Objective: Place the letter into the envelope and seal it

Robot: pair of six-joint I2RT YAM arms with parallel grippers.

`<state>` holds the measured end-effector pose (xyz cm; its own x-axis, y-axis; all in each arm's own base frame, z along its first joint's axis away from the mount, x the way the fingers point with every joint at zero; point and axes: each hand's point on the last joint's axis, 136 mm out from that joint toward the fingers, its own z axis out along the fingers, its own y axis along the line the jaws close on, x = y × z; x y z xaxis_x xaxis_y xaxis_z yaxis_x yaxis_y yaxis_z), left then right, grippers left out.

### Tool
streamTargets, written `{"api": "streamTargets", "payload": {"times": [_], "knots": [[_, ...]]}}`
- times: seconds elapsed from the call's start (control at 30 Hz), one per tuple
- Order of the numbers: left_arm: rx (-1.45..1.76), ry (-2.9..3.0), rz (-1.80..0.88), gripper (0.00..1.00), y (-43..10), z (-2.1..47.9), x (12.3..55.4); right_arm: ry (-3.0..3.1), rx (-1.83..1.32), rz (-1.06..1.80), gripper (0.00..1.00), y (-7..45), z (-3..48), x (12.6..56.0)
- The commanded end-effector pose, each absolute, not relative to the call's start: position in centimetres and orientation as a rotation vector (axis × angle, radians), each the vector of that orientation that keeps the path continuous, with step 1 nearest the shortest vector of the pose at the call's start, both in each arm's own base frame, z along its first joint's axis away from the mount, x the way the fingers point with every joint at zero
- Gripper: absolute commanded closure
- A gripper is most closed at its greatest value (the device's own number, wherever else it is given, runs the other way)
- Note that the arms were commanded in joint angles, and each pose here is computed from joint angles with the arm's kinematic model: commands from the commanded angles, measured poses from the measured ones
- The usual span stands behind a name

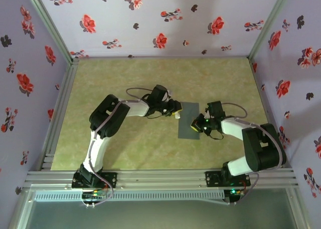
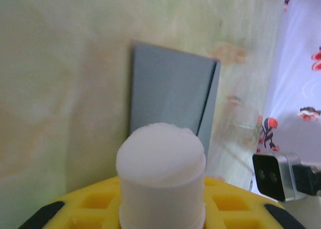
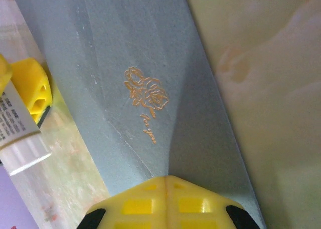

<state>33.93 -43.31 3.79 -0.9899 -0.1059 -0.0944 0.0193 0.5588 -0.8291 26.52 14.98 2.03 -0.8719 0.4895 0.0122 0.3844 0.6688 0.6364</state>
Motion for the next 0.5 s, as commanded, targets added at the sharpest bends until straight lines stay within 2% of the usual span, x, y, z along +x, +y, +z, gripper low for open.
{"api": "streamTargets", "payload": {"times": [0.0,0.47], "knots": [[0.005,2.701,-1.418,1.00,-44.7,3.0,32.1,2.703,0.734,1.000,1.00,14.9,2.0,26.4],[-0.004,2.720,-1.406,1.00,-44.5,2.2,31.8,2.916,0.698,0.656,1.00,12.1,-2.6,22.6]]}}
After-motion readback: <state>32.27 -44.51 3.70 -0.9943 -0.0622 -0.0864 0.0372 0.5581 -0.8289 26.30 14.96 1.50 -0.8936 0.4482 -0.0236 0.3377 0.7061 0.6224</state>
